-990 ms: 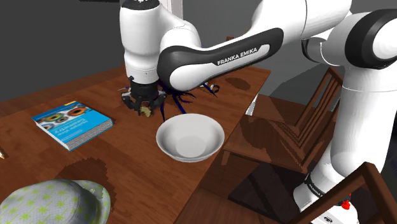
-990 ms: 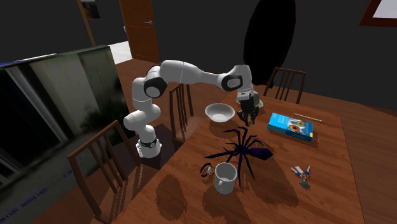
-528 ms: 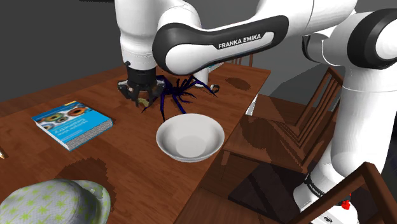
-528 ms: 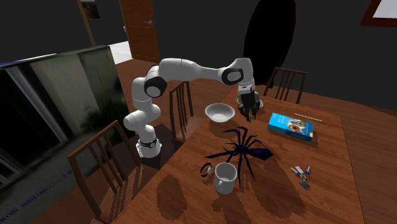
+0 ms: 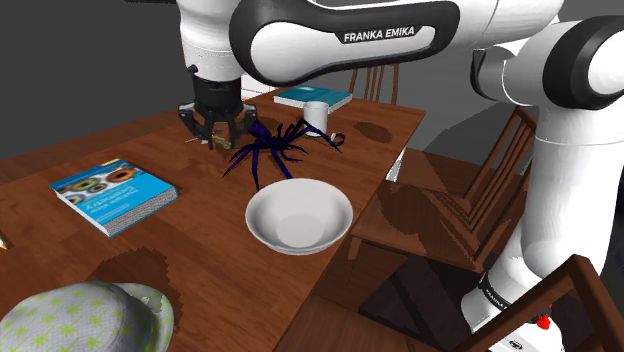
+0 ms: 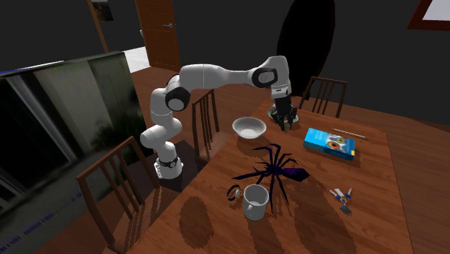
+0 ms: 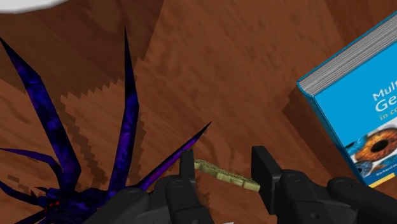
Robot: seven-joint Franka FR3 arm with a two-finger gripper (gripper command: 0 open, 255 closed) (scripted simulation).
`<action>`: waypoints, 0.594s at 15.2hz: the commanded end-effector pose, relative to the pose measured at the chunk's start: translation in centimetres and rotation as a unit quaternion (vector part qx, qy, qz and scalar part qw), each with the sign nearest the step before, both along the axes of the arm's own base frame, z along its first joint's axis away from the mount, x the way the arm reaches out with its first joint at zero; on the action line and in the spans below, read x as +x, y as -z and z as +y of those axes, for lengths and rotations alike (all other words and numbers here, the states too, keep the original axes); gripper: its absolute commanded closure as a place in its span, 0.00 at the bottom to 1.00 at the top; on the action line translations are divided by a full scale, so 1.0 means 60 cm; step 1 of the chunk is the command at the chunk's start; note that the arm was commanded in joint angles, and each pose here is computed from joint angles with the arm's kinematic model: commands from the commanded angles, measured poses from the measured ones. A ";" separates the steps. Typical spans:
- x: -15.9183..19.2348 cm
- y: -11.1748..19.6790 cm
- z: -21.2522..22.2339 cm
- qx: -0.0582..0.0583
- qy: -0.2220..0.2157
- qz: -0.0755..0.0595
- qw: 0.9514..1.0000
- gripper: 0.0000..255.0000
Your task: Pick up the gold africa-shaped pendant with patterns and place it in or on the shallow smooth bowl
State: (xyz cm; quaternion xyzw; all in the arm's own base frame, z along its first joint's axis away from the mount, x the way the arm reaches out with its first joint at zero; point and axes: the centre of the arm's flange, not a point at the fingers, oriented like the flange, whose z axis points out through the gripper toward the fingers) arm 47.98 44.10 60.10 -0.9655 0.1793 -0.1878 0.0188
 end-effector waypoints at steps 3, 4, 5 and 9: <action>-0.003 -0.034 -0.001 0.000 0.000 0.000 1.000 1.00; -0.003 -0.037 -0.001 0.000 0.000 0.000 1.000 1.00; -0.024 -0.037 -0.006 0.000 0.000 0.000 1.000 1.00; -0.110 -0.039 -0.026 0.000 0.000 0.000 1.000 1.00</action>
